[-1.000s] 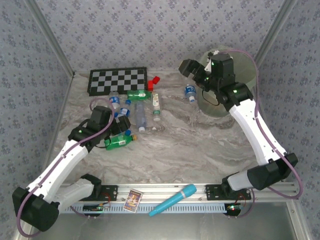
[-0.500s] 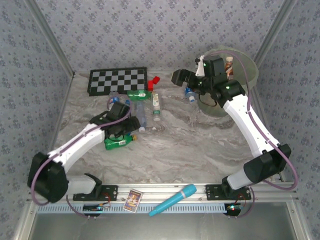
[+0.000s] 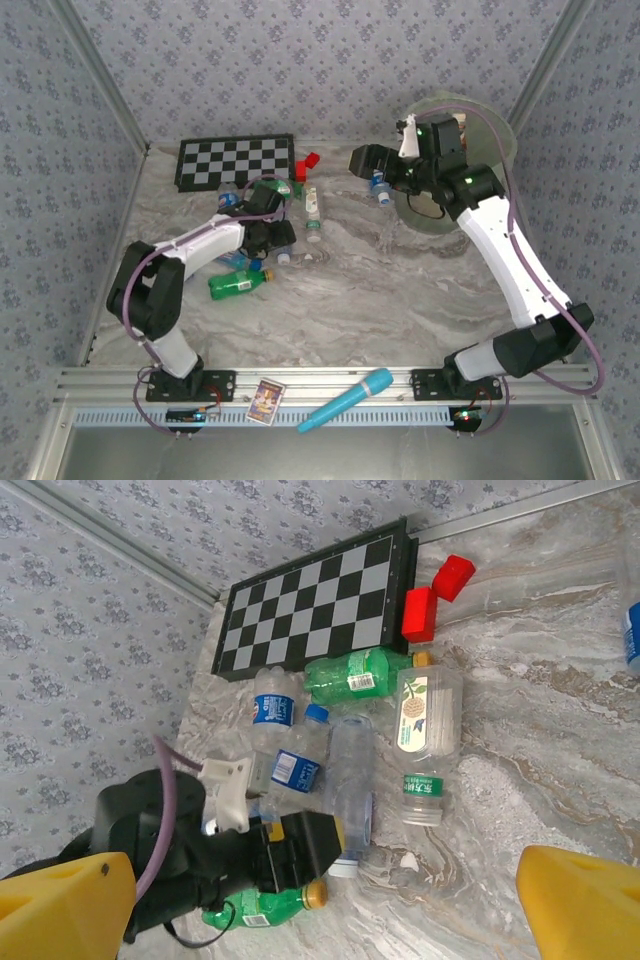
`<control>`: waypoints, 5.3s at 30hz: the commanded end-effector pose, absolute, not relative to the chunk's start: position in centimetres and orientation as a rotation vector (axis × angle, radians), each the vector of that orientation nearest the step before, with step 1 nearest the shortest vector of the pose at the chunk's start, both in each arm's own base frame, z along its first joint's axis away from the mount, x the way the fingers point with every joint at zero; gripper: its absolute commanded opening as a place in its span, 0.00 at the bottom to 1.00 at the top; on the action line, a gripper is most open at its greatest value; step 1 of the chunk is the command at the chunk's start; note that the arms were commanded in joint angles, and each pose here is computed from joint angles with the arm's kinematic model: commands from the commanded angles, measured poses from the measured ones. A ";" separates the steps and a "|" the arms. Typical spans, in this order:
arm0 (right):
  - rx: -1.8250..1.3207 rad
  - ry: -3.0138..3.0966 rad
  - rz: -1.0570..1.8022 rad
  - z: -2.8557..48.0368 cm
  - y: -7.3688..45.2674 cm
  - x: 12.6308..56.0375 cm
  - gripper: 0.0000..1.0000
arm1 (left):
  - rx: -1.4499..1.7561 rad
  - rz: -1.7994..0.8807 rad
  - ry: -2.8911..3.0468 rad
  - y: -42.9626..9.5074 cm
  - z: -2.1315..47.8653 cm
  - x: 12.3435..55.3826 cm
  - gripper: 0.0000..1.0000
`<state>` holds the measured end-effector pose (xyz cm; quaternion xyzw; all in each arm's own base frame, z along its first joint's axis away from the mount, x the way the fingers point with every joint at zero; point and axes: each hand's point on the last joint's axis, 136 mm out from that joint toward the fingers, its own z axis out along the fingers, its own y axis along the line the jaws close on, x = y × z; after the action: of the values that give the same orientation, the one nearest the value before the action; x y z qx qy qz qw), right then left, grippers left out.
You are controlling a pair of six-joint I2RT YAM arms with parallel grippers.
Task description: Put the plastic bottles in the bin
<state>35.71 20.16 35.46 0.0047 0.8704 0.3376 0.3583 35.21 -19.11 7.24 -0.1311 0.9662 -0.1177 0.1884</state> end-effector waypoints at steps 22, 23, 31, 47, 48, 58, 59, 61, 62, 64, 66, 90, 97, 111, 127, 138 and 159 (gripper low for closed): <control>0.085 2.232 0.808 36.1 17.7 33.8 1.00 | -0.255 -0.368 2.783 -21.1 4.0 37.7 0.66; 0.083 2.230 0.810 36.3 17.7 33.9 1.00 | -0.255 -0.370 2.782 -21.2 4.1 37.6 0.61; 0.111 2.225 0.821 35.9 17.6 33.7 1.00 | -0.231 -0.367 2.742 -20.8 6.1 36.9 0.52; 0.090 2.206 1.021 36.8 21.8 35.1 1.00 | 0.131 -0.573 2.422 -23.8 18.8 33.4 0.50; 0.075 2.207 1.036 36.9 22.4 35.2 1.00 | 0.175 -0.586 2.388 -24.3 19.9 33.0 0.50; -0.110 2.224 1.177 36.9 29.3 36.3 0.81 | 0.416 -0.760 2.157 -27.1 28.1 28.9 0.49; -0.122 2.232 1.187 36.8 29.8 36.4 0.80 | 0.432 -0.772 2.150 -27.3 28.5 28.6 0.49; -0.130 2.244 1.202 36.5 30.5 36.5 0.78 | 0.458 -0.788 2.144 -27.6 29.0 28.1 0.49; -0.136 2.250 1.212 36.3 30.8 36.5 0.77 | 0.470 -0.794 2.139 -27.8 29.2 27.8 0.49; -0.146 2.254 1.232 36.2 31.4 36.5 0.76 | 0.486 -0.799 2.134 -28.0 29.4 27.5 0.49; -0.150 2.269 1.241 35.8 31.9 36.5 0.75 | 0.488 -0.803 2.132 -28.1 29.4 27.3 0.49; -0.078 2.206 1.095 40.5 26.3 35.8 0.52 | 0.401 -0.799 2.074 -26.7 31.8 27.2 1.00; 0.102 2.095 0.905 44.6 16.9 37.1 0.51 | 0.375 -0.793 2.060 -26.1 32.2 27.1 1.00; 0.580 1.812 0.358 48.8 -3.7 38.2 0.49 | 0.350 -0.797 2.101 -25.9 31.1 26.9 1.00; 0.610 1.898 -0.011 43.6 -10.0 42.3 0.52 | 0.340 -0.727 2.085 -24.3 31.5 26.7 1.00; 0.592 1.825 0.056 46.5 -9.3 43.8 0.51 | 0.318 -0.747 2.099 -24.2 31.1 26.3 1.00; 0.530 2.024 0.004 38.6 -8.0 45.9 0.71 | 0.290 -0.728 2.099 -23.2 30.6 25.9 1.00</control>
<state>46.93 -8.29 37.97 0.2278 0.8391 0.0086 0.4939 25.94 -23.77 29.56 0.1273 0.8500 -0.2897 0.4211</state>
